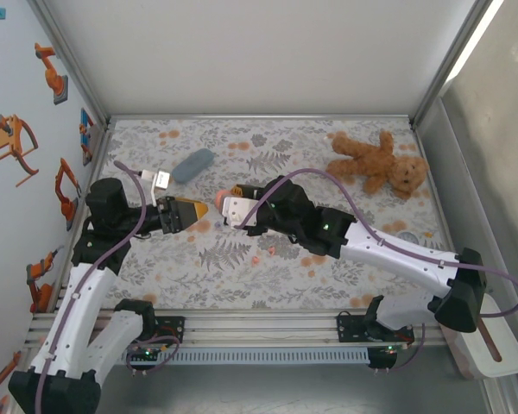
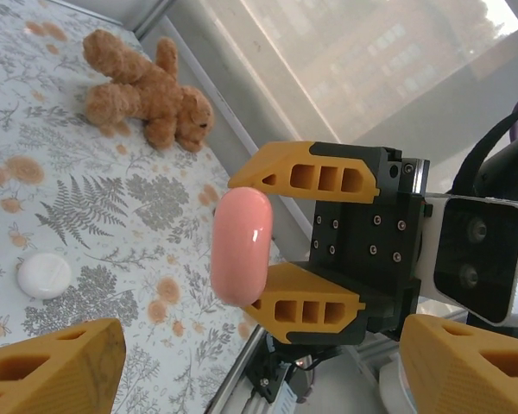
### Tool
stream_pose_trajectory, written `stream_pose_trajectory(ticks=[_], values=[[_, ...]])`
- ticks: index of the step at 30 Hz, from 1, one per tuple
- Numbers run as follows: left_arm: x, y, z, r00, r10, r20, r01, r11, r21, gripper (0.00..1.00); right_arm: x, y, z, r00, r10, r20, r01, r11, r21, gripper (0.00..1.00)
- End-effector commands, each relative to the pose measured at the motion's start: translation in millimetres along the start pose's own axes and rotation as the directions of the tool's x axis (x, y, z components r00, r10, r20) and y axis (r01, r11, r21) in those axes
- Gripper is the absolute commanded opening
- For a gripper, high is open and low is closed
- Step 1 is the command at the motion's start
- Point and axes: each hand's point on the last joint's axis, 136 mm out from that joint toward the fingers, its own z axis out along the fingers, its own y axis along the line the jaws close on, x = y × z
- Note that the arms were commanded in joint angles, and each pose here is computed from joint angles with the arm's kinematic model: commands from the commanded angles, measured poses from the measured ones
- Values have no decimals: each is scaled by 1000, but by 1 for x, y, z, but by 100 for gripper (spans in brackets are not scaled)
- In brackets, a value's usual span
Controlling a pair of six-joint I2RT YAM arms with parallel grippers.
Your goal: Insert wireless bluetooth earbuds into charging case
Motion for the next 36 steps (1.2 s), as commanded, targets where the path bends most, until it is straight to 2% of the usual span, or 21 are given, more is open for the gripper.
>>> stream_pose_trajectory(ticks=[1,14,24,36], values=[[-14,-15,6,997,74,22,-74,997,34,81,-21,-13,-12,998,-5,63,4,1000,15,46],[-6,-11,29,995,93,-39,-91,994,57,68,-22,-18,-9,998,21,66,-23,999,39,46],[-2,-9,36,993,98,-59,-94,994,63,52,-22,-17,-8,997,41,68,-43,999,34,46],[0,-7,39,993,95,-69,-91,994,62,38,-22,-16,-5,996,51,71,-53,998,28,46]])
